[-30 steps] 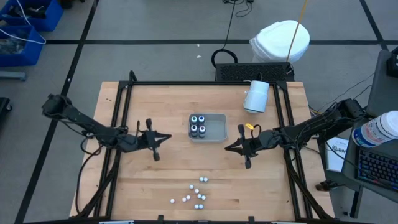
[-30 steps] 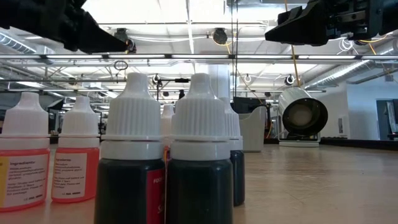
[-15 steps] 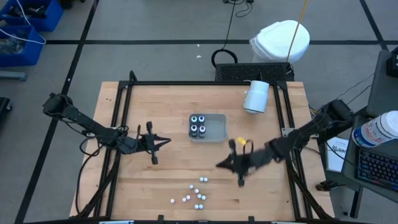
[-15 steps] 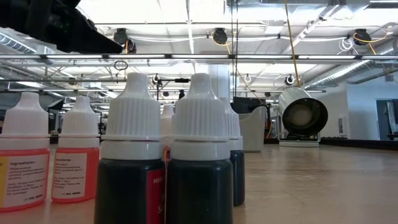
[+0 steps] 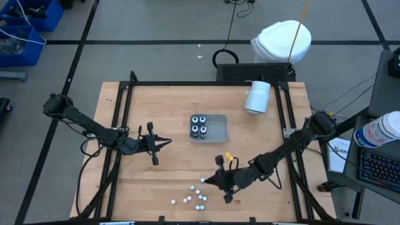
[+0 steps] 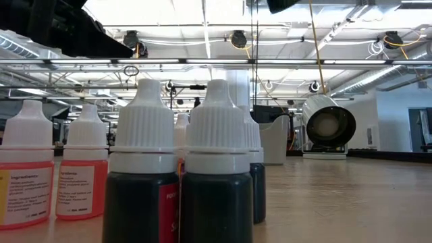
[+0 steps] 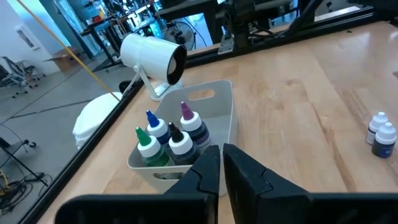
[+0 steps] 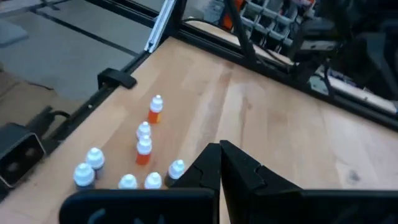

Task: Pick & Place food coloring
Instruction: Put the small orange food coloring bottle into the gray bin

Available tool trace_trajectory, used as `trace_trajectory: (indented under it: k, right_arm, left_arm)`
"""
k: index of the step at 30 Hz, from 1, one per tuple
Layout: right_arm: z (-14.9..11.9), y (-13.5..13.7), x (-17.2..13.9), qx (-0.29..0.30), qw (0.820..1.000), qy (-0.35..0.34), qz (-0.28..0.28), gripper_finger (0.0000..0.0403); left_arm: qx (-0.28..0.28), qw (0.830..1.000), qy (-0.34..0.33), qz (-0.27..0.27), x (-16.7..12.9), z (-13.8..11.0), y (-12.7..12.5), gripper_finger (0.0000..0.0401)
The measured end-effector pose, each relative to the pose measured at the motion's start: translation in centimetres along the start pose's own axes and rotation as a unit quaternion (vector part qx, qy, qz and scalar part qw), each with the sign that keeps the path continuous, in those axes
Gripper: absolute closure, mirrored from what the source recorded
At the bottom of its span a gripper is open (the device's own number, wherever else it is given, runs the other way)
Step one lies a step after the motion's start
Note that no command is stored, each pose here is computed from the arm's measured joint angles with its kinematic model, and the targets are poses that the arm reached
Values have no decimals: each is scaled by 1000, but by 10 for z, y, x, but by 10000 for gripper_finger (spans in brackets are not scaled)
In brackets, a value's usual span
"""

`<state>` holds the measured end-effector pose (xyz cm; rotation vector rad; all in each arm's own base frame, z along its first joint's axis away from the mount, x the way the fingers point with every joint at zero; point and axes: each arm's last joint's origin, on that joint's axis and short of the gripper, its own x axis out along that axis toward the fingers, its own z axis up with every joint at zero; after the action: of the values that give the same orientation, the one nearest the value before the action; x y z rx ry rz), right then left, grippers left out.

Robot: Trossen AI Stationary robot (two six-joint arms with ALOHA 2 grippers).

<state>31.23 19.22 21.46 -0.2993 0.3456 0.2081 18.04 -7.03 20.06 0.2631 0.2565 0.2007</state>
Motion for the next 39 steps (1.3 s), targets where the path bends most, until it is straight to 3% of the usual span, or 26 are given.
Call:
trace_trajectory:
  k: [11,21,25,29,39]
  right_arm:
    - [-19,28,14,11,999,34,24,392]
    - [-39,16,20,-3,998,56,9,275]
    - [-53,5,22,17,998,66,7,246]
    - [-62,-5,24,48,997,53,40,238]
    - [-76,-12,32,91,992,81,25,241]
  left_arm:
    - [-19,1000,-3,0,0,1,0,395]
    - [-19,1000,-3,0,0,1,0,369]
    - [-17,1000,-3,0,0,1,0,365]
    - [-5,1000,-3,1,0,1,0,364]
    - [-6,1000,-5,1,0,1,0,364]
